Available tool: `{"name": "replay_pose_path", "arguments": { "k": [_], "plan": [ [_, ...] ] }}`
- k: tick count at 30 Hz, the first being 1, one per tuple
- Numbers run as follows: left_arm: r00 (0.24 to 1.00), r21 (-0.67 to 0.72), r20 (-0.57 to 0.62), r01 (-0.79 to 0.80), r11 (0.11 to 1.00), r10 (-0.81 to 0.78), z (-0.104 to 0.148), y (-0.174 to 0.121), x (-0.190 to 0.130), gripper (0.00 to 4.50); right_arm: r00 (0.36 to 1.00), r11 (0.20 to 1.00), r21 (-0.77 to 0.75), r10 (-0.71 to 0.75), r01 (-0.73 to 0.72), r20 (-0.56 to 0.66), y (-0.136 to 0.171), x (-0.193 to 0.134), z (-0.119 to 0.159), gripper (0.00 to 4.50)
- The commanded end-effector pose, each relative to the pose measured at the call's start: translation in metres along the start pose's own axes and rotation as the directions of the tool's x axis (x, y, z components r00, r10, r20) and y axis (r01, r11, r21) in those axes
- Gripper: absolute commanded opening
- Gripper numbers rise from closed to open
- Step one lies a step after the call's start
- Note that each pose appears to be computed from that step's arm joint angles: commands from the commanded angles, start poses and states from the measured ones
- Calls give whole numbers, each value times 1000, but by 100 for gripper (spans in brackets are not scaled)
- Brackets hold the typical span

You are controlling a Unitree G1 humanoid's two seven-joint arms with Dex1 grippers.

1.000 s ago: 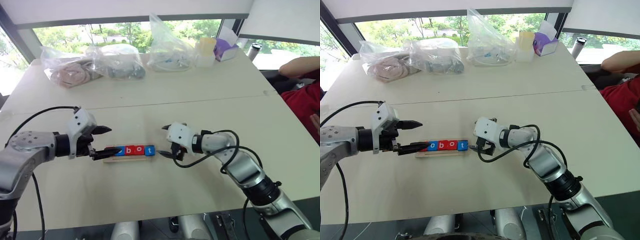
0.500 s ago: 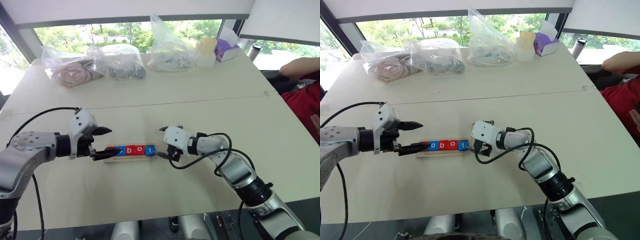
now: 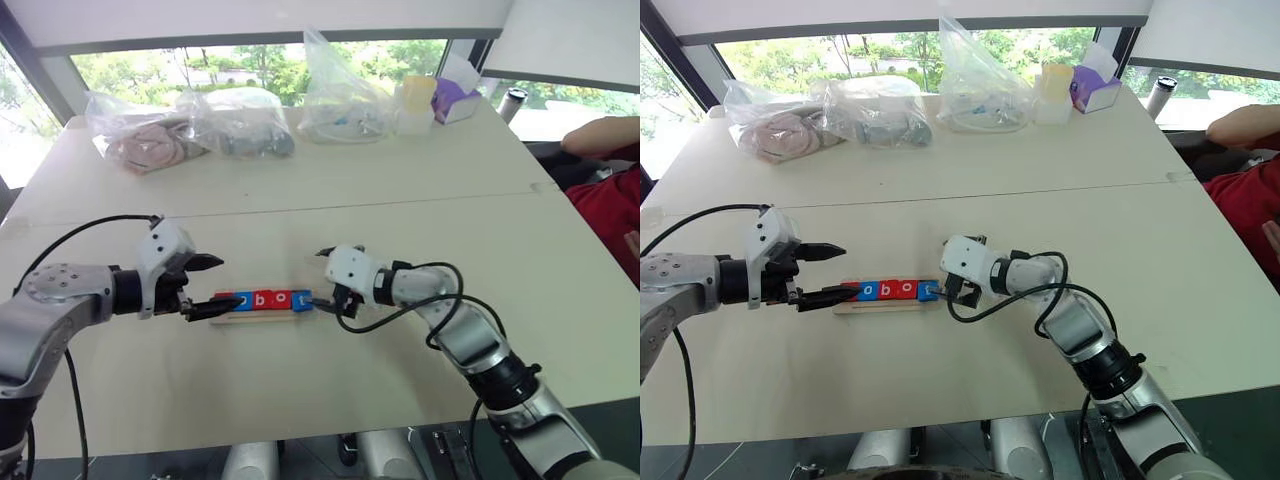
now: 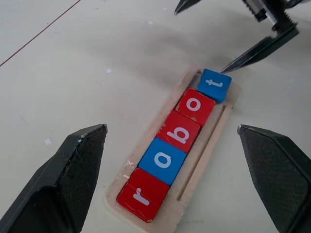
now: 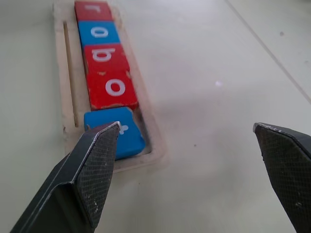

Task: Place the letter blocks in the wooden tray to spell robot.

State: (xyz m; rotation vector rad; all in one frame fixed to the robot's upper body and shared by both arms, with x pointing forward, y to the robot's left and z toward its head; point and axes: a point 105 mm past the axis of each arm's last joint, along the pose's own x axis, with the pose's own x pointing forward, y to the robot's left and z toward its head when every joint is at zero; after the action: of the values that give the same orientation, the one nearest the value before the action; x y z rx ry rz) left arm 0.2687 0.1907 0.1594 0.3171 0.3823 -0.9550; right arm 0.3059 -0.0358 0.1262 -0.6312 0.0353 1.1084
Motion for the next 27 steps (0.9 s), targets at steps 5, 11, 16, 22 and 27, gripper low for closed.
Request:
{"name": "replay_pose_path", "arguments": {
  "k": [5,11,16,22,27],
  "plan": [
    [1000,36,20,-5,999,5,7,0,0,450,997,997,-32,64,-63,43,14,-9,11,445],
    [1000,40,20,-6,999,5,8,0,-1,450,998,997,-49,67,-66,11,14,-3,-1,445],
    [1000,40,19,-10,999,10,8,0,-1,450,998,995,-78,61,-61,-5,11,3,-8,445],
    [1000,39,19,-15,999,14,8,0,-1,450,999,995,-88,40,-40,6,6,10,-7,445],
    [1000,34,20,-17,999,17,7,-1,-1,450,999,995,-90,45,-42,22,9,15,-3,445]
  ]
}}
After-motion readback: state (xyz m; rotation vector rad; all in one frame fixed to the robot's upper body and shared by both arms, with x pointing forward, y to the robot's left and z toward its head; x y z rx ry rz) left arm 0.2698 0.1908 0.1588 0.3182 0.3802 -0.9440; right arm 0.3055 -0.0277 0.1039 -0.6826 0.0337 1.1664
